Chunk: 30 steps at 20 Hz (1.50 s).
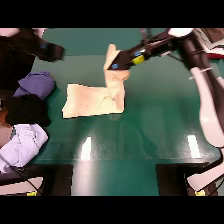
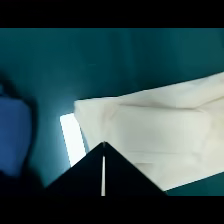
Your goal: Fold the shirts.
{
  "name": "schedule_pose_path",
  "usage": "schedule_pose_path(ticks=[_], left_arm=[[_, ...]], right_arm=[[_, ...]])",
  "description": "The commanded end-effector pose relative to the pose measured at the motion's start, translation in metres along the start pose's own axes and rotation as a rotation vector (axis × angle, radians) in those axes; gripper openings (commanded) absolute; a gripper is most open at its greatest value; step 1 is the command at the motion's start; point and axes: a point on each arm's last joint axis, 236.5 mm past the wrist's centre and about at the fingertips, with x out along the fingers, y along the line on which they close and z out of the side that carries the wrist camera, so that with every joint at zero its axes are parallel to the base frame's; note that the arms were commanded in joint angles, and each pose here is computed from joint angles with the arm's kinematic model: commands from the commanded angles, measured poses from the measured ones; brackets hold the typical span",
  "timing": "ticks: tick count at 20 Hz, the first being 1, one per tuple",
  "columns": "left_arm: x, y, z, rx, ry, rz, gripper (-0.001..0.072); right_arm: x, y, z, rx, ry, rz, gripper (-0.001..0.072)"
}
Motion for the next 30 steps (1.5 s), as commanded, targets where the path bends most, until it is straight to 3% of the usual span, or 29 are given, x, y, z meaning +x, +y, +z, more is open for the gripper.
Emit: schedule_pose_path(ticks=[1,9,10,11,12,13,16,19,22,26,30], left_arm=[[-0.067,0.053,0.002,-0.066,-0.104,0.108,0.0027],[-0.078,0.054,-0.019,-0.071,-0.037,0.099,0.0027],[-0.078,0.051,-0.022,-0.072,-0.025,0.084,0.0027],[-0.078,0.048,-0.024,-0.073,-0.016,0.073,0.0027],[-0.078,0.046,-0.025,-0.074,-0.013,0.067,0.0027],[-0.077,0.046,-0.025,-0.074,-0.014,0.063,0.0027],[-0.078,0.045,-0.025,-0.075,-0.012,0.059,0.0027],[-0.077,0.041,-0.027,-0.075,-0.005,0.045,0.0027],[-0.077,0.034,-0.025,-0.076,-0.010,0.013,0.0027],[-0.071,0.019,-0.021,-0.080,-0.015,-0.053,0.0027],[-0.063,0.008,-0.015,-0.087,-0.023,-0.104,0.0027]], right_arm=[[0.068,0.002,0.007,-0.018,-0.024,0.022,0.0012],[0.180,-0.025,-0.021,0.000,-0.032,0.001,0.0014],[0.190,-0.025,-0.022,0.009,-0.053,-0.010,0.0060],[0.199,-0.019,-0.025,-0.009,-0.056,-0.009,0.0306],[0.208,-0.006,-0.027,-0.051,-0.052,0.005,0.0625],[0.213,0.011,-0.026,-0.096,-0.052,0.026,0.0720],[0.197,0.051,-0.013,-0.273,-0.080,0.042,0.0720],[0.146,0.012,-0.014,-0.306,-0.037,-0.111,0.0720],[0.075,-0.052,-0.046,-0.150,0.077,-0.209,0.0695],[-0.002,-0.140,-0.111,0.309,0.120,-0.294,0.0693],[-0.013,-0.186,-0.160,0.527,0.107,-0.315,0.0692]])
